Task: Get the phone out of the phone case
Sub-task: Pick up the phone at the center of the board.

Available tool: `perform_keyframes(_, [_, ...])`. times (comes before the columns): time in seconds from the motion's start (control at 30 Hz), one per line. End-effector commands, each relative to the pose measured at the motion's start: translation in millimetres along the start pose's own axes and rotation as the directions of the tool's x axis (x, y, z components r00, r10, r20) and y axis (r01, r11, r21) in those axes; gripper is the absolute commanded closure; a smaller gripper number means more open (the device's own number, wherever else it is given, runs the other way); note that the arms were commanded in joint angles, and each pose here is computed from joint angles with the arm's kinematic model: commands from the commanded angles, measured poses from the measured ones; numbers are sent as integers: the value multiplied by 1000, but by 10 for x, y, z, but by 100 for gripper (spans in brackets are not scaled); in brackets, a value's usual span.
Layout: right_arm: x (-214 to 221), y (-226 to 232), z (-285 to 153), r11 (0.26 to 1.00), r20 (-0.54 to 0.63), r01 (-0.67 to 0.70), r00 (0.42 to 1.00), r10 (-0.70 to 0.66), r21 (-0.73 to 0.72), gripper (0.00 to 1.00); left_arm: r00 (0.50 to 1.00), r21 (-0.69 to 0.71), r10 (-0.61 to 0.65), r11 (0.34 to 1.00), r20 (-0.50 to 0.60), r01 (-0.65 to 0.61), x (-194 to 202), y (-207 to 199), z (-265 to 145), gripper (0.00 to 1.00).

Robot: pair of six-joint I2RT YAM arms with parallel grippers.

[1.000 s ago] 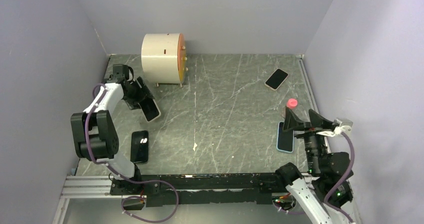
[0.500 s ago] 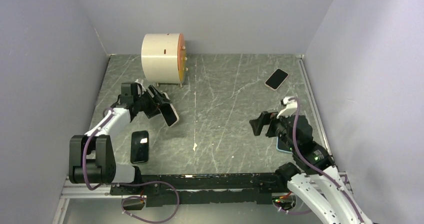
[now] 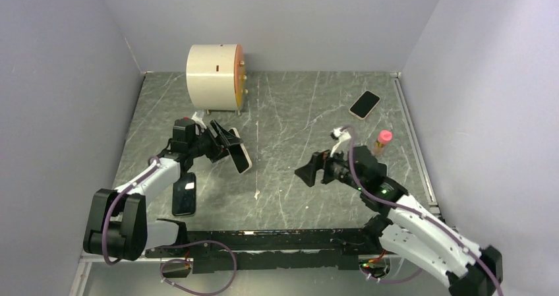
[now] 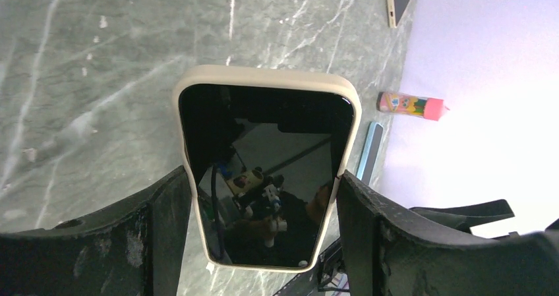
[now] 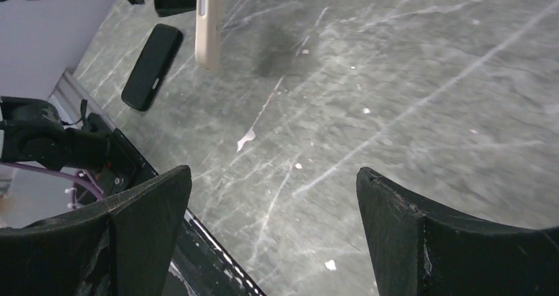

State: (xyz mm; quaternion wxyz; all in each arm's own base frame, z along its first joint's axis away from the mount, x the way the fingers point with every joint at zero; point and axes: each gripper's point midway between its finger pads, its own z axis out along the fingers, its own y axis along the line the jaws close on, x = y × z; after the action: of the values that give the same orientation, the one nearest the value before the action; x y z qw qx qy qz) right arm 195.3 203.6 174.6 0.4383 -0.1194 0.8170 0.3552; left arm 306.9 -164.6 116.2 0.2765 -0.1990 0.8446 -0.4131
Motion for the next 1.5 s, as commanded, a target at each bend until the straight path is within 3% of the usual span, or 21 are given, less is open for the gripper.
perform_keyframes(0.0, [-229, 314, 315, 998, 130, 35, 991, -29, -46, 2, 996, 141, 22, 989, 83, -34, -90, -418, -53, 83])
perform_keyframes(0.4, [-53, 859, 1060, 994, 123, 97, 988, -91, -43, 3, 996, 160, 56, 985, 71, -67, 286, -636, 124, 85])
perform_keyframes(0.57, [-18, 880, 1302, 995, 97, 100, 990, -98, -8, 9, 994, 170, 85, 981, 74, -97, 340, -741, 86, 84])
perform_keyframes(0.73, [26, 943, 1395, 993, 99, 109, 990, -104, -48, 29, 988, 186, 128, 972, 85, -142, 359, -801, 0, 81])
perform_keyframes(0.87, [24, 944, 1407, 993, 100, 105, 990, -100, -48, 52, 982, 212, 164, 961, 92, -180, 366, -878, -86, 77])
perform_keyframes(1.17, [76, 913, 1426, 991, 104, 110, 989, -102, -75, 75, 981, 327, 182, 925, 61, -192, 445, -1073, -112, 73])
perform_keyframes(1.23, [83, 896, 1402, 990, 116, 111, 988, -100, -91, 86, 979, 357, 196, 911, 63, -205, 473, -1089, -109, 71])
perform_keyframes(1.27, [94, 881, 1392, 990, 119, 106, 988, -94, -97, 98, 977, 364, 201, 907, 65, -211, 484, -1080, -107, 69])
perform_keyframes(1.3, [88, 870, 1384, 990, 120, 94, 989, -81, -106, 100, 976, 369, 210, 903, 65, -219, 497, -1074, -112, 65])
perform_keyframes(1.37, [90, 876, 1350, 987, 115, 76, 992, -60, -144, 100, 969, 375, 239, 894, 67, -247, 520, -1072, -139, 54])
perform_keyframes(1.47, [2, 883, 1258, 979, 142, 69, 989, -42, -191, 100, 950, 370, 293, 875, 105, -310, 498, -1098, -226, 28])
